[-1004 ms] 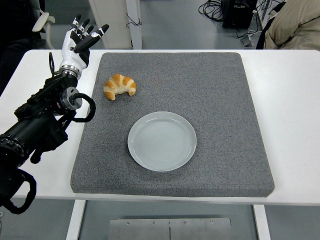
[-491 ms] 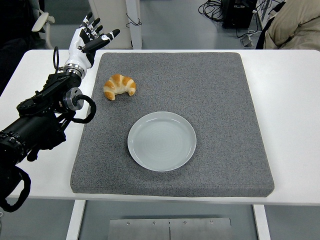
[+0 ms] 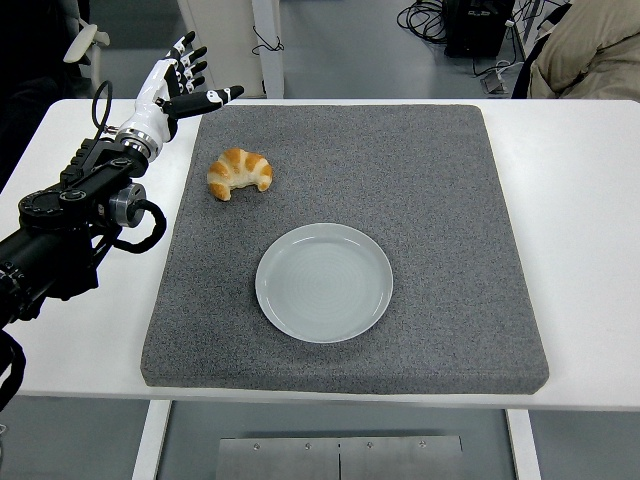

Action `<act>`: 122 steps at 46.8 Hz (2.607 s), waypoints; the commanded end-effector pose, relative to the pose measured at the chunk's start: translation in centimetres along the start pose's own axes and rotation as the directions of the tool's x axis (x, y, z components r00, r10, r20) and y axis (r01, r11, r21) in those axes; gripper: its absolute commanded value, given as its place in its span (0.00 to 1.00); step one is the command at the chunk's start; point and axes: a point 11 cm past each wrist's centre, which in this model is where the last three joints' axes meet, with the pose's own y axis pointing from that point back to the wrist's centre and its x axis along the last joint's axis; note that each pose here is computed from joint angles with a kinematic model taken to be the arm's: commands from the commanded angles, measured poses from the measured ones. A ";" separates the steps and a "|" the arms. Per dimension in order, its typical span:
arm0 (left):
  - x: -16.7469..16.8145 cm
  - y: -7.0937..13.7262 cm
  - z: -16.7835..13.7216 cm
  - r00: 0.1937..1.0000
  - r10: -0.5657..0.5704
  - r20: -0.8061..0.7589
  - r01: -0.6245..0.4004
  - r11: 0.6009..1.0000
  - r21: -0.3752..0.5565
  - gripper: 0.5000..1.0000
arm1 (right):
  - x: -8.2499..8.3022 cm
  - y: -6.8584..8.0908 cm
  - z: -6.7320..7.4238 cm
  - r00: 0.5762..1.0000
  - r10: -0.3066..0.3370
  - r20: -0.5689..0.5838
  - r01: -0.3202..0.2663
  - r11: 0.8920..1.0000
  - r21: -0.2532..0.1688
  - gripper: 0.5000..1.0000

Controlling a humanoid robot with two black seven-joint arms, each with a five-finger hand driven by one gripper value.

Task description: Place the bread on the plate

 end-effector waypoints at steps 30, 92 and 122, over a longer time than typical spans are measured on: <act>-0.9 1.4 0.6 0.866 -0.265 0.425 0.245 0.964 0.101 0.94 | 0.0 0.0 0.0 1.000 0.000 0.000 0.000 1.000 0.001 1.00; -0.4 3.0 -0.3 0.556 -0.288 0.780 0.260 0.951 0.167 0.94 | 0.0 0.0 0.0 1.000 0.000 0.000 0.000 1.000 0.001 1.00; -2.3 2.4 -1.9 0.539 -0.274 0.796 0.229 0.958 0.175 0.94 | 0.0 0.0 0.0 1.000 0.000 0.000 0.000 1.000 0.001 1.00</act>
